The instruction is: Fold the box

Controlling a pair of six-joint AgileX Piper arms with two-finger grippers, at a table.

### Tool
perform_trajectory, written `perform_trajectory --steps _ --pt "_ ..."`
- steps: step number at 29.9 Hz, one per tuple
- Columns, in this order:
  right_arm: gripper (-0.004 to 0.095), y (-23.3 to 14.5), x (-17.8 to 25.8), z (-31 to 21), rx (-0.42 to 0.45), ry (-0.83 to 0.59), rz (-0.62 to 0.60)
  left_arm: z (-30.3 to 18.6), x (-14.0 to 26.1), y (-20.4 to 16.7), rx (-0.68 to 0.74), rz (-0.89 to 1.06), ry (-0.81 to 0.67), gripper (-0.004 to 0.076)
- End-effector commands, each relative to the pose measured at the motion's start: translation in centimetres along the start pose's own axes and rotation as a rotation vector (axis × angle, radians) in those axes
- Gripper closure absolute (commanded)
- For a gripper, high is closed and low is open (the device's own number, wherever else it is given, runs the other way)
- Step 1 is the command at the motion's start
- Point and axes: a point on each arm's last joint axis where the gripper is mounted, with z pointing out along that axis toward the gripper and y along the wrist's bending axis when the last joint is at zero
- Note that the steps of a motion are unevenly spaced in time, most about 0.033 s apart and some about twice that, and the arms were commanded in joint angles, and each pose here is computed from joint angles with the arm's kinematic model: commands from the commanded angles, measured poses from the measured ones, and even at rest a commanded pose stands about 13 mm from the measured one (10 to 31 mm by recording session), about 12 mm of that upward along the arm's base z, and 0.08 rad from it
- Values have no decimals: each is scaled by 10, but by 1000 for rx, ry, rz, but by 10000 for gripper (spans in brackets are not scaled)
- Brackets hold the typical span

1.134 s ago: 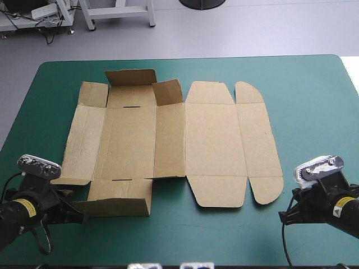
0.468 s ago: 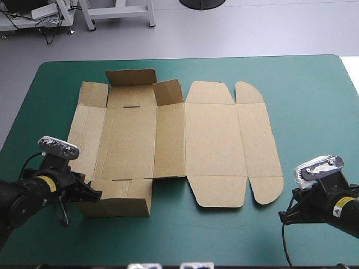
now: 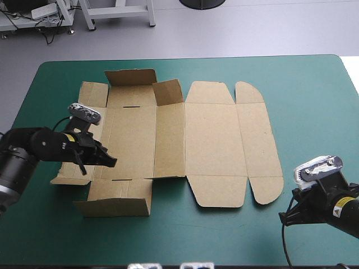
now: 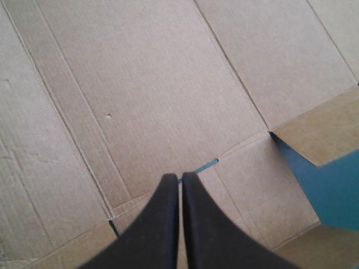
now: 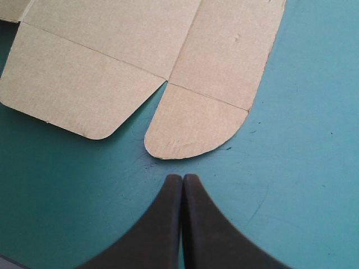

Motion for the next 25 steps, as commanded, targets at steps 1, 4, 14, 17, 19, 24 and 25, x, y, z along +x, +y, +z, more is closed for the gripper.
perform_trajectory --steps 1,4,14,17,19,24,25 --pt "926 0 -9 -6 5 -80 -14 -26 -6 19 97 14 -78 708" --pt "926 0 -10 -6 -1 -86 -19 -30 2 50 42 -89 -99 708" --pt "926 3 -11 -6 -25 -93 -15 -12 38 144 -48 -375 -65 708" --pt "926 3 -11 -6 -33 -94 -13 -10 47 171 -89 -472 -75 710" --pt "926 3 -11 -6 -35 -94 -12 -12 48 182 -85 -541 -102 710" --pt "926 4 -11 -6 -36 -96 -12 -18 40 190 -19 -597 -101 653" --pt "926 4 -11 -6 -36 -96 -12 -18 39 191 4 -602 -93 615"
